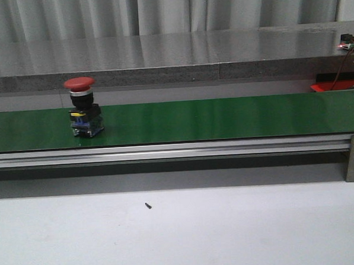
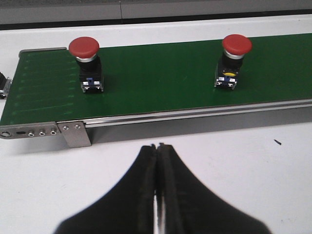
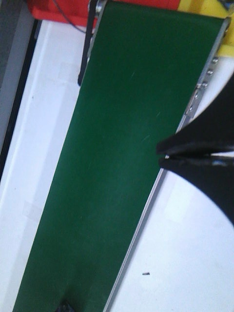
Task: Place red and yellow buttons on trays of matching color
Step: 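Lower the open right gripper over the first red button on the belt, then close the right gripper on the red button's cap and lift it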
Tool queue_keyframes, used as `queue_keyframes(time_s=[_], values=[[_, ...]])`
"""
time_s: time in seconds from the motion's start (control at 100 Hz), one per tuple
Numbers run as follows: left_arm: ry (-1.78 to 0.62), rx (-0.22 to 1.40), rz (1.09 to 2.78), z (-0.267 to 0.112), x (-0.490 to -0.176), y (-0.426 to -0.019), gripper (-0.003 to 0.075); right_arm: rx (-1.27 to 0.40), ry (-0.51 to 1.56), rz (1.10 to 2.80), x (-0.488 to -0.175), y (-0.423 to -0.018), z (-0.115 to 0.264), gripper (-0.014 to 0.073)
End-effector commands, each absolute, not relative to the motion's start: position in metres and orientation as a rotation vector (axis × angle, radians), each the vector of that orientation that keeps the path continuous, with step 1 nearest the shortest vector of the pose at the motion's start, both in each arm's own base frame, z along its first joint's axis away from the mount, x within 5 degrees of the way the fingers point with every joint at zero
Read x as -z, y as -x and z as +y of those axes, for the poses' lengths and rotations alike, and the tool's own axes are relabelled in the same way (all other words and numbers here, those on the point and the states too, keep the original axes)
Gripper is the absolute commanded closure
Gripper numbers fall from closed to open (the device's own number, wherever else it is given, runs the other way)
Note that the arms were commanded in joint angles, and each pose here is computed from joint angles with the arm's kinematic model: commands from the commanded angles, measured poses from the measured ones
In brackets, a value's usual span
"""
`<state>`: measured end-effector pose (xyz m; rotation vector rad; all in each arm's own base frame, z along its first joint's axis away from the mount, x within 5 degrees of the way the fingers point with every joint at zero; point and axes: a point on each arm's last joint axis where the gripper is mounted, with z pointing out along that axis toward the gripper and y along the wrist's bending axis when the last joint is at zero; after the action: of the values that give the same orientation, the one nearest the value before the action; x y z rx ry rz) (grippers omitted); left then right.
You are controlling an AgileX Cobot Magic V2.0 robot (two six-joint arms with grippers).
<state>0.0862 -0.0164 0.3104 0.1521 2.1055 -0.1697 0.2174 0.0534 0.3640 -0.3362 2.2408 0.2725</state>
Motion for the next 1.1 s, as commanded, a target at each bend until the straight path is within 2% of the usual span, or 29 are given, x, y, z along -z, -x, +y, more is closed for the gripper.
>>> queue_keyframes(time_s=[0.0, 0.07, 0.14, 0.28, 0.33, 0.4, 0.82, 1.09], values=[[-0.135, 0.176, 2.014, -0.017, -0.324, -0.090, 0.0740, -0.284, 0.386, 2.173, -0.383, -0.229, 0.065, 0.0635], [-0.135, 0.176, 2.014, -0.017, -0.324, -0.090, 0.0740, -0.309, 0.438, 2.197, -0.384, -0.238, 0.077, 0.0592], [-0.135, 0.176, 2.014, -0.017, -0.324, -0.090, 0.0740, -0.330, 0.485, 2.218, -0.384, -0.248, 0.089, 0.0496], [-0.135, 0.176, 2.014, -0.017, -0.324, -0.090, 0.0740, -0.369, 0.579, 2.246, -0.380, -0.266, 0.116, 0.0169], [-0.135, 0.176, 2.014, -0.017, -0.324, -0.090, 0.0740, -0.382, 0.610, 2.255, -0.377, -0.273, 0.126, 0.0081], [-0.135, 0.176, 2.014, -0.017, -0.324, -0.090, 0.0740, -0.397, 0.648, 2.257, -0.374, -0.280, 0.140, 0.0011], [-0.135, 0.176, 2.014, -0.017, -0.324, -0.090, 0.0740, -0.468, 0.872, 2.303, -0.357, -0.315, 0.219, 0.0015], [-0.135, 0.176, 2.014, -0.017, -0.324, -0.090, 0.0740, -0.484, 0.929, 2.303, -0.340, -0.334, 0.252, 0.0015]])
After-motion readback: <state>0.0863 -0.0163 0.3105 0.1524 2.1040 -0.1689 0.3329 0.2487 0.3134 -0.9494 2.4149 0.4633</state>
